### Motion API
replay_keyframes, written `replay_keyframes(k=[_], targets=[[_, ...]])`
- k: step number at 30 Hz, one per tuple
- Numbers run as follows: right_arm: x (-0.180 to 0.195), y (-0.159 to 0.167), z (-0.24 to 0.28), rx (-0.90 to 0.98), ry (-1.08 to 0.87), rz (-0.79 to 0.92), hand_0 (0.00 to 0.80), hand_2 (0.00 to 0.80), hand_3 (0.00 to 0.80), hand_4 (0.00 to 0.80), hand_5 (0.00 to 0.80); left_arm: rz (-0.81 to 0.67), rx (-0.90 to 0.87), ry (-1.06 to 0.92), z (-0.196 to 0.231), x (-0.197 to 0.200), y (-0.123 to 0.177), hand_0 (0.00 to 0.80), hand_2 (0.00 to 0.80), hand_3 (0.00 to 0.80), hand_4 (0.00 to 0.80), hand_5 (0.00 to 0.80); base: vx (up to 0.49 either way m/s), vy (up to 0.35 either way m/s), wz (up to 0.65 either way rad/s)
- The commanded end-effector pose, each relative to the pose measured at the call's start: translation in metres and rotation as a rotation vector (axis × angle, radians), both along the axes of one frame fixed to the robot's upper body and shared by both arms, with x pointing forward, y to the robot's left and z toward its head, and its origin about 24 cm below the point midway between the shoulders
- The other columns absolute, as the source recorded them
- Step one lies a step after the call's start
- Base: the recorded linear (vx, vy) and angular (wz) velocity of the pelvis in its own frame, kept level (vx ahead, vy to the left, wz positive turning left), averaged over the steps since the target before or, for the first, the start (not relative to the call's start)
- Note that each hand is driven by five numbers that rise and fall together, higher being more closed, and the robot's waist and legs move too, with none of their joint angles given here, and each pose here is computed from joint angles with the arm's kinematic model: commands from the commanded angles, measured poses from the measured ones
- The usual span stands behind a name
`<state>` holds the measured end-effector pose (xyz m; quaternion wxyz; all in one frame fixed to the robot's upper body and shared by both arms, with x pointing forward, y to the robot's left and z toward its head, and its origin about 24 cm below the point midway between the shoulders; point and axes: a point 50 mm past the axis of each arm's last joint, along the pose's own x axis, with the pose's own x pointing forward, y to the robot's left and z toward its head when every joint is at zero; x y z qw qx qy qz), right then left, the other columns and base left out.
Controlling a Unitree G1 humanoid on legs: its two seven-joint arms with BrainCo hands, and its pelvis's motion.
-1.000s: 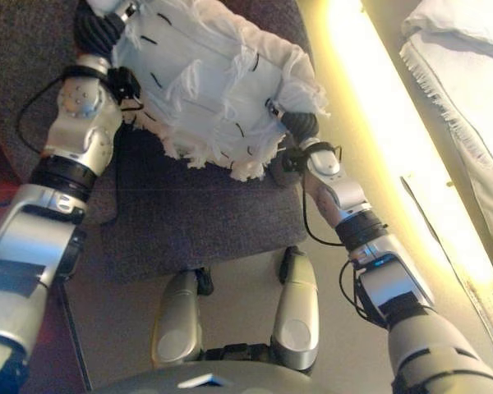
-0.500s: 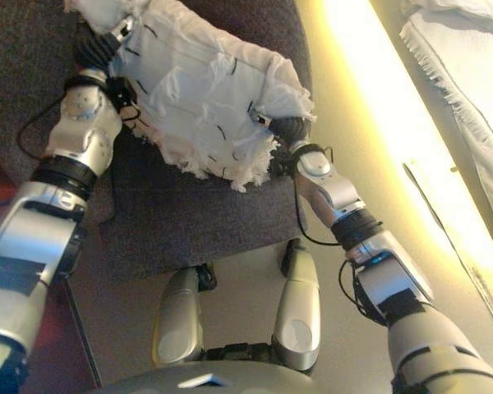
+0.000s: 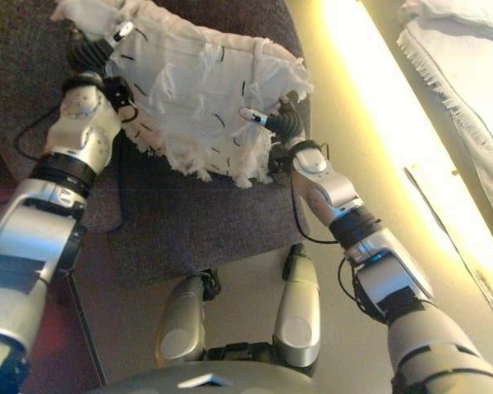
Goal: Pick up the cushion and take it to the sofa
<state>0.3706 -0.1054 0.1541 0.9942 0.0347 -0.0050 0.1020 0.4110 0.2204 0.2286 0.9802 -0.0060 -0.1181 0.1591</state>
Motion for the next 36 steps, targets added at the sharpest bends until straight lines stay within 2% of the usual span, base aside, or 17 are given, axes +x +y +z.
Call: replay_keyframes(k=[1, 7, 10, 15, 20, 25, 36], targets=[[-0.007, 0.002, 0.04, 0.166, -0.182, 0.011, 0.0, 0.0, 0.0, 0.0, 0.0, -0.026, 0.043, -0.223, 0.05, -0.012, 0.016, 0.0, 0.0, 0.0, 0.0, 0.0, 0.075, 0.024, 0.02], [-0.02, -0.053, -0.012, 0.136, -0.091, -0.168, 0.0, 0.0, 0.0, 0.0, 0.0, -0.045, 0.073, -0.203, 0.011, -0.033, 0.047, 0.0, 0.0, 0.0, 0.0, 0.0, 0.108, 0.02, 0.0], [-0.04, -0.09, -0.046, 0.137, -0.039, -0.252, 0.0, 0.0, 0.0, 0.0, 0.0, -0.067, 0.067, -0.185, -0.022, -0.053, 0.059, 0.0, 0.0, 0.0, 0.0, 0.0, 0.153, 0.005, 0.02], [-0.061, -0.119, -0.074, 0.13, 0.024, -0.32, 0.0, 0.0, 0.0, 0.0, 0.0, -0.062, 0.033, -0.149, -0.052, -0.078, 0.071, 0.0, 0.0, 0.0, 0.0, 0.0, 0.135, 0.0, -0.05], [-0.074, -0.135, -0.082, 0.133, 0.05, -0.351, 0.0, 0.0, 0.0, 0.0, 0.0, -0.022, 0.078, -0.099, -0.065, -0.096, 0.083, 0.0, 0.0, 0.0, 0.0, 0.0, 0.077, -0.002, 0.07], [-0.085, -0.138, -0.093, 0.159, 0.088, -0.348, 0.0, 0.0, 0.0, 0.0, 0.0, -0.003, 0.07, -0.081, -0.074, -0.11, 0.096, 0.0, 0.0, 0.0, 0.0, 0.0, 0.056, 0.001, 0.03], [-0.094, -0.136, -0.105, 0.171, 0.136, -0.352, 0.0, 0.0, 0.0, 0.0, 0.0, -0.051, 0.06, -0.034, -0.086, -0.117, 0.094, 0.0, 0.0, 0.0, 0.0, 0.0, 0.025, 0.001, 0.02]])
